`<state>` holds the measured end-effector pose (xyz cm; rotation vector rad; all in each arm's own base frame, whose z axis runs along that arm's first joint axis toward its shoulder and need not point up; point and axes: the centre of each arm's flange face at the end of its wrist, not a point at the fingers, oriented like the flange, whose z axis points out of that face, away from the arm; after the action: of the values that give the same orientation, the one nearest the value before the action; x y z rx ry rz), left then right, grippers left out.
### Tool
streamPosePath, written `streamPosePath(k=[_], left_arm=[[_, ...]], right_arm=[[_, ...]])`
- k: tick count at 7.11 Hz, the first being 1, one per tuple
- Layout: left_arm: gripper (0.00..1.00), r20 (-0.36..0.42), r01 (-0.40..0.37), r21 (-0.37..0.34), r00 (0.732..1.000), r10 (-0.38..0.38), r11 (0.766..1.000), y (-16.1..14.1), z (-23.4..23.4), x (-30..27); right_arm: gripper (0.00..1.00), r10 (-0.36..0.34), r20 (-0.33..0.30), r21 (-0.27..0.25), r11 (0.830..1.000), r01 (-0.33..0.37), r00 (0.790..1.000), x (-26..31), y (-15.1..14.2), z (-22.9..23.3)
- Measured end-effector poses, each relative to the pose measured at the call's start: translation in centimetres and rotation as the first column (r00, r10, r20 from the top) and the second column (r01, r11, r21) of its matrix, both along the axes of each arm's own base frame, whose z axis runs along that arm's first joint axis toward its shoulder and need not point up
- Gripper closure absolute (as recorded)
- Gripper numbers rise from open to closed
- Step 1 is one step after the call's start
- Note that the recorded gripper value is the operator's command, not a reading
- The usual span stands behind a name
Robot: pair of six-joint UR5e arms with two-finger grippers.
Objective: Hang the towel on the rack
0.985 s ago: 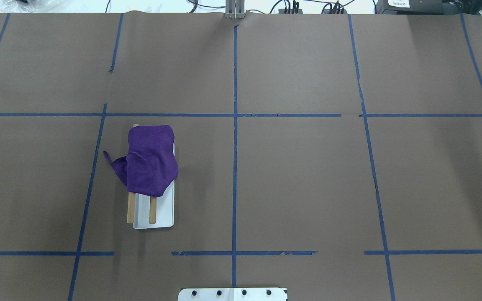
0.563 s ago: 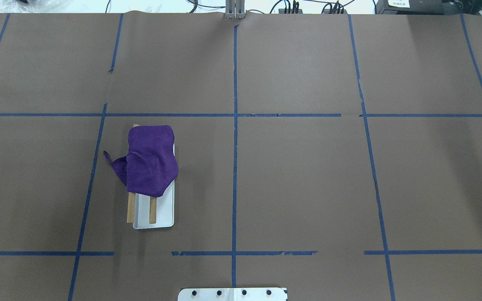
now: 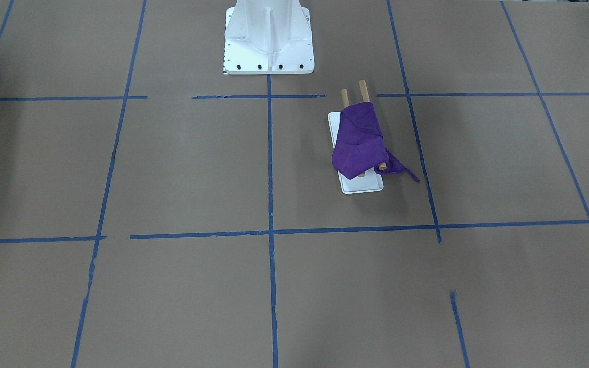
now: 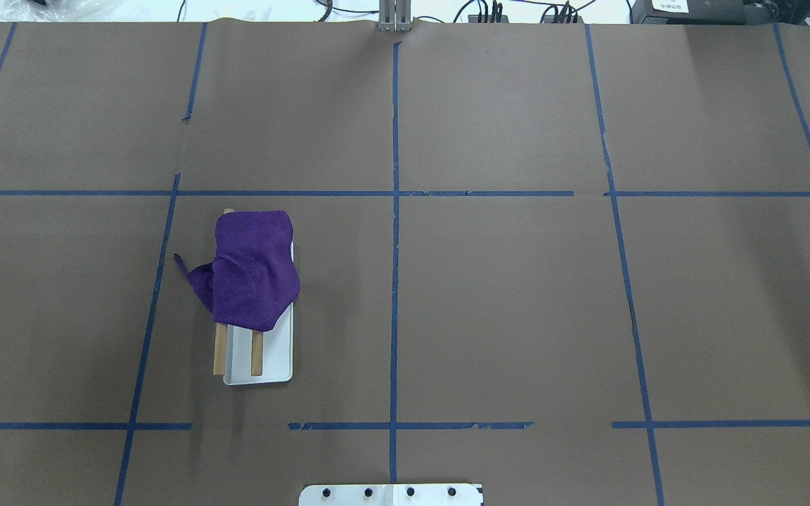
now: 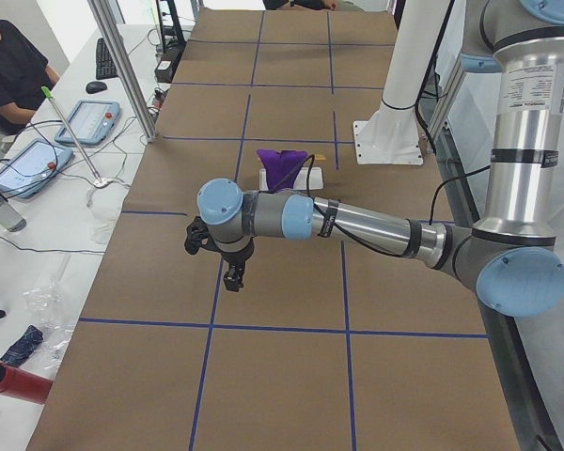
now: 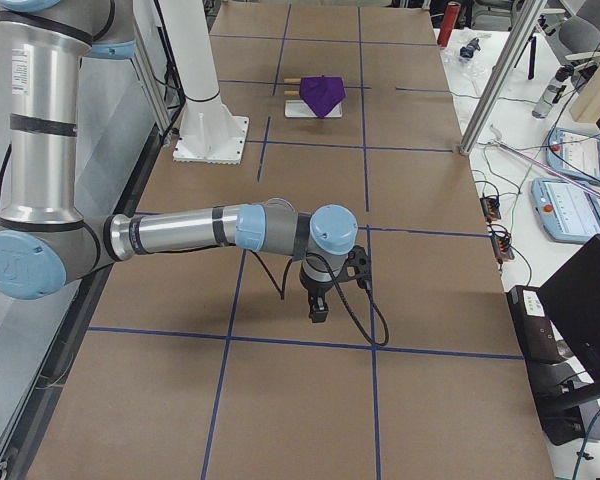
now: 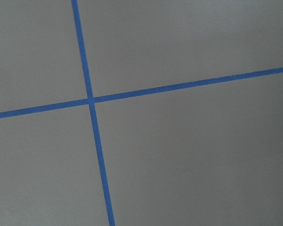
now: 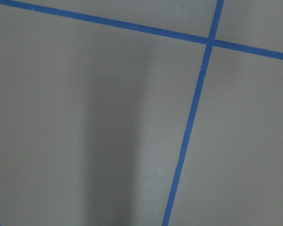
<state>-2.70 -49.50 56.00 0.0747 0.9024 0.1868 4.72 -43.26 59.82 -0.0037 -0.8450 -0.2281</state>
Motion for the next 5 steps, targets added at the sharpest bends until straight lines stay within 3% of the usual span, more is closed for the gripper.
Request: streamPosePath(k=[5], left_arm=[[0.00,0.011,-0.004,0.064,1.000,0.003,0.998,-2.2,-3.1,0.3]], right_arm=[[0.00,0.006,0.019,0.006,1.000,-0.006,1.000,-0.2,-0.7,-0.7]])
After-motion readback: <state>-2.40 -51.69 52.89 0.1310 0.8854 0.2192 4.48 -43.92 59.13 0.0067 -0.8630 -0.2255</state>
